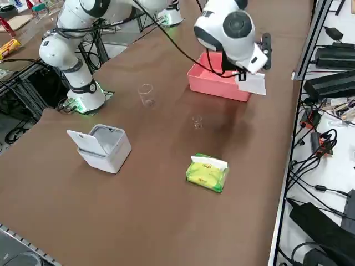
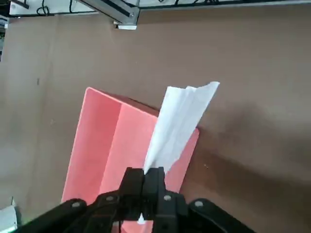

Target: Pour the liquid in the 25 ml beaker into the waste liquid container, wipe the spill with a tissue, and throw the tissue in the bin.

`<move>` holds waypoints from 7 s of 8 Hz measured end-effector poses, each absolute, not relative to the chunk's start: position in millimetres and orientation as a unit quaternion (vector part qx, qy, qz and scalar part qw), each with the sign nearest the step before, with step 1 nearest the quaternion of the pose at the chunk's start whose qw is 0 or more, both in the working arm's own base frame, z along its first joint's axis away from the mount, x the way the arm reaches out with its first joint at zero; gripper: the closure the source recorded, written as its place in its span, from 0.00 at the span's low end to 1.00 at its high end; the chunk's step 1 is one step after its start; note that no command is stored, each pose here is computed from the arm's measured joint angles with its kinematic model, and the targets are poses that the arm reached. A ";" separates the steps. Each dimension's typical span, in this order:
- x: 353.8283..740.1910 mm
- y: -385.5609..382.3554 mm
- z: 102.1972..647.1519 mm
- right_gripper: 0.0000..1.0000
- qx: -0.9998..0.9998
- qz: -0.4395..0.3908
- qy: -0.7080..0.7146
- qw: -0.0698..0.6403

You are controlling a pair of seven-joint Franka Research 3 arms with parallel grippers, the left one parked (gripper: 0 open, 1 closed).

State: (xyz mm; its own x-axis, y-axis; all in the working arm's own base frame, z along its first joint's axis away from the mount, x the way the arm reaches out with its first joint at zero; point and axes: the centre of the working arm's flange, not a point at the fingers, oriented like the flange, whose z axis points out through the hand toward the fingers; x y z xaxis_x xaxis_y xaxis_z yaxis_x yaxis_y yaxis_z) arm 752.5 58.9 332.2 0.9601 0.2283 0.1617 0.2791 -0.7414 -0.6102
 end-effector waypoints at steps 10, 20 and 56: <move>718.1 41.5 259.0 0.98 -0.865 -0.048 -0.232 0.442; 703.4 32.5 212.1 0.98 -0.848 -0.063 -0.256 0.459; 712.0 59.0 142.8 0.98 -0.876 -0.090 -0.260 0.396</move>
State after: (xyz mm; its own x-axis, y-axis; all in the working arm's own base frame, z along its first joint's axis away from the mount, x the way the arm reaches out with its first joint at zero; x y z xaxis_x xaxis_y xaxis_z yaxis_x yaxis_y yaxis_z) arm 712.0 59.0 142.8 0.8484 0.3842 0.3641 0.5272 -0.5510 -0.6469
